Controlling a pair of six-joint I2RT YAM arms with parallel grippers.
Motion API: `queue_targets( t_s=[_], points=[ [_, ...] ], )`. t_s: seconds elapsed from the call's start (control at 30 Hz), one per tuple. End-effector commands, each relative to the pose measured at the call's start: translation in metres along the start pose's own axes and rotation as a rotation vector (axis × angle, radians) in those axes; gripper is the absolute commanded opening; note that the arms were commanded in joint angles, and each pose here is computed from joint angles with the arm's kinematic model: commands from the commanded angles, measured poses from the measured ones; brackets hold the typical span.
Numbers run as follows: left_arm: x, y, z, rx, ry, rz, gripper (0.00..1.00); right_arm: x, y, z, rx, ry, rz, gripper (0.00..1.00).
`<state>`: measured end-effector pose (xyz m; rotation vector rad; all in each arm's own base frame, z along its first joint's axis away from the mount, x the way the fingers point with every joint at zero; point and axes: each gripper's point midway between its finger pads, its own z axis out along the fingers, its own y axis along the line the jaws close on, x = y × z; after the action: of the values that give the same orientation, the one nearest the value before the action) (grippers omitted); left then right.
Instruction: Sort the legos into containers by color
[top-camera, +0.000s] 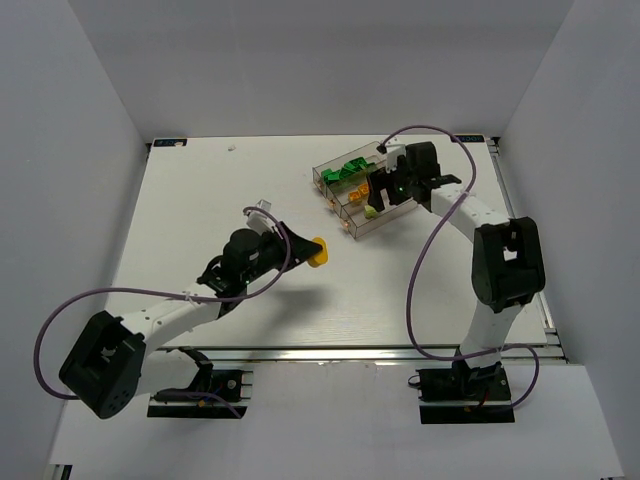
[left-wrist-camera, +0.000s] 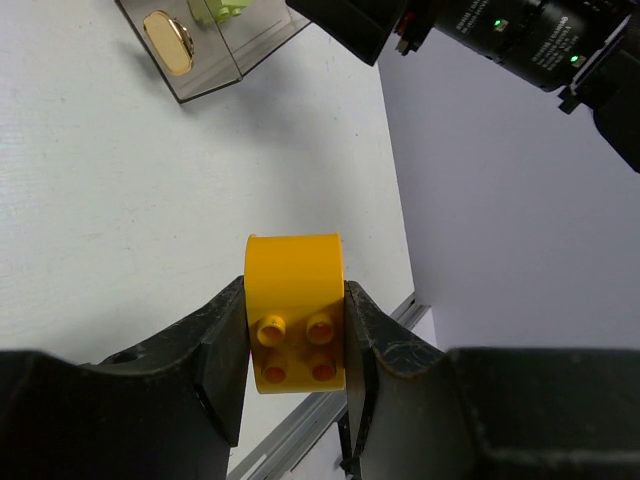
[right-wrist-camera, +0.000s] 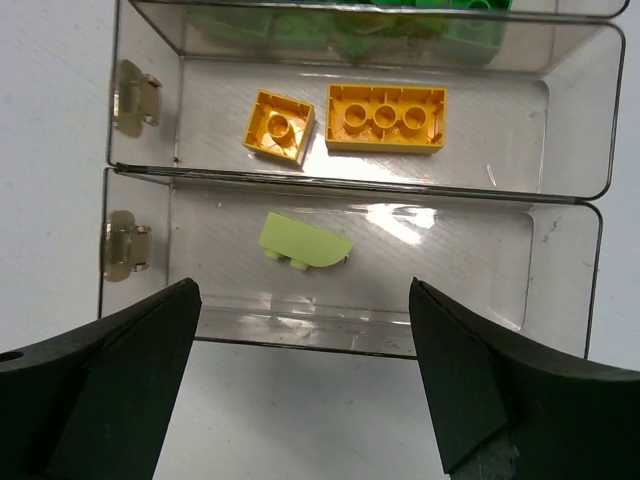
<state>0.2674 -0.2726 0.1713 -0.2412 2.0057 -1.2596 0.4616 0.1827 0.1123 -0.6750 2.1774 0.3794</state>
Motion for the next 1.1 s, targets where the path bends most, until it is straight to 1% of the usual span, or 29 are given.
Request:
queue_targets(
  t_s=[0.0, 0.03, 0.07, 0.1, 0.13, 0.17, 0.23, 0.27, 0.3, 0.33, 0.4, 0.43, 0.5, 0.53, 0.57, 0.63, 0.67, 0.7, 0.73, 0.77, 0.8, 0.83, 0.87, 0.9, 0.93, 0.97, 1.0, 1.03, 1.07],
  points=[
    [-0.016, -0.024, 0.005, 0.050, -0.015, 0.058, 0.00, -0.056, 0.003, -0.034, -0.027, -0.166, -0.122, 0.89],
    [-0.016, -0.023, 0.007, 0.044, -0.008, 0.069, 0.00, -0.049, 0.003, -0.036, -0.038, -0.168, -0.193, 0.89],
    [-0.021, -0.030, 0.010, 0.053, -0.013, 0.084, 0.00, -0.058, 0.006, -0.049, -0.058, -0.216, -0.244, 0.89],
    [-0.020, -0.027, 0.011, 0.037, -0.003, 0.114, 0.00, -0.063, 0.006, -0.055, -0.063, -0.254, -0.289, 0.90],
    [-0.022, -0.027, 0.014, 0.031, 0.001, 0.131, 0.00, -0.053, 0.009, -0.058, -0.093, -0.257, -0.344, 0.89],
    [-0.024, -0.029, 0.015, 0.029, 0.003, 0.149, 0.00, -0.058, 0.019, -0.071, -0.171, -0.306, -0.386, 0.90],
    [-0.030, -0.036, 0.021, 0.029, 0.009, 0.207, 0.00, -0.056, 0.028, -0.082, -0.247, -0.305, -0.428, 0.89],
    [-0.031, -0.038, 0.023, 0.034, 0.017, 0.228, 0.01, -0.056, 0.040, -0.089, -0.329, -0.322, -0.431, 0.89],
    [-0.037, -0.045, 0.026, 0.041, 0.015, 0.267, 0.01, -0.055, 0.041, -0.094, -0.354, -0.324, -0.422, 0.83],
    [-0.038, -0.046, 0.028, 0.037, 0.020, 0.286, 0.01, -0.050, 0.045, -0.097, -0.386, -0.319, -0.408, 0.80],
    [-0.037, -0.042, 0.036, 0.017, 0.048, 0.327, 0.01, -0.048, 0.055, -0.107, -0.437, -0.337, -0.406, 0.71],
    [-0.044, -0.050, 0.040, 0.030, 0.043, 0.347, 0.01, -0.046, 0.059, -0.110, -0.451, -0.345, -0.410, 0.69],
    [-0.040, -0.046, 0.050, 0.023, 0.084, 0.387, 0.02, -0.038, 0.067, -0.118, -0.472, -0.355, -0.426, 0.64],
    [-0.048, -0.058, 0.054, 0.046, 0.077, 0.411, 0.02, -0.036, 0.070, -0.122, -0.477, -0.362, -0.438, 0.64],
    [-0.047, -0.057, 0.058, 0.046, 0.096, 0.451, 0.02, -0.031, 0.073, -0.127, -0.474, -0.365, -0.460, 0.63],
    [-0.046, -0.049, 0.071, 0.027, 0.135, 0.485, 0.03, -0.028, 0.075, -0.133, -0.472, -0.358, -0.476, 0.60],
    [-0.056, -0.058, 0.076, 0.038, 0.133, 0.536, 0.03, -0.026, 0.075, -0.135, -0.470, -0.347, -0.478, 0.58],
    [-0.056, -0.052, 0.087, 0.029, 0.154, 0.551, 0.03, -0.023, 0.075, -0.138, -0.479, -0.321, -0.470, 0.50],
    [-0.067, -0.062, 0.092, 0.038, 0.149, 0.577, 0.04, -0.020, 0.073, -0.138, -0.478, -0.307, -0.459, 0.45],
    [-0.069, -0.057, 0.097, 0.026, 0.172, 0.621, 0.04, -0.019, 0.072, -0.139, -0.478, -0.297, -0.448, 0.39],
    [-0.065, -0.045, 0.109, 0.005, 0.204, 0.635, 0.04, -0.016, 0.072, -0.141, -0.481, -0.287, -0.436, 0.27],
    [-0.079, -0.053, 0.115, 0.010, 0.195, 0.685, 0.05, -0.015, 0.072, -0.142, -0.479, -0.283, -0.432, 0.22],
    [-0.083, -0.051, 0.121, -0.001, 0.200, 0.702, 0.05, -0.013, 0.072, -0.144, -0.479, -0.280, -0.428, 0.18],
    [-0.082, -0.035, 0.134, -0.028, 0.223, 0.707, 0.05, -0.010, 0.073, -0.145, -0.482, -0.269, -0.419, 0.16],
    [-0.086, -0.031, 0.141, -0.040, 0.225, 0.724, 0.05, -0.008, 0.073, -0.145, -0.481, -0.259, -0.413, 0.16],
    [-0.097, -0.040, 0.148, -0.035, 0.208, 0.754, 0.05, -0.007, 0.073, -0.146, -0.483, -0.253, -0.408, 0.15],
    [-0.101, -0.037, 0.154, -0.043, 0.206, 0.766, 0.06, -0.004, 0.073, -0.146, -0.486, -0.240, -0.395, 0.14],
    [-0.099, -0.023, 0.166, -0.073, 0.222, 0.773, 0.06, -0.002, 0.073, -0.145, -0.487, -0.235, -0.389, 0.15],
    [-0.102, -0.019, 0.172, -0.086, 0.227, 0.794, 0.07, -0.001, 0.074, -0.145, -0.489, -0.231, -0.384, 0.15]
  ],
)
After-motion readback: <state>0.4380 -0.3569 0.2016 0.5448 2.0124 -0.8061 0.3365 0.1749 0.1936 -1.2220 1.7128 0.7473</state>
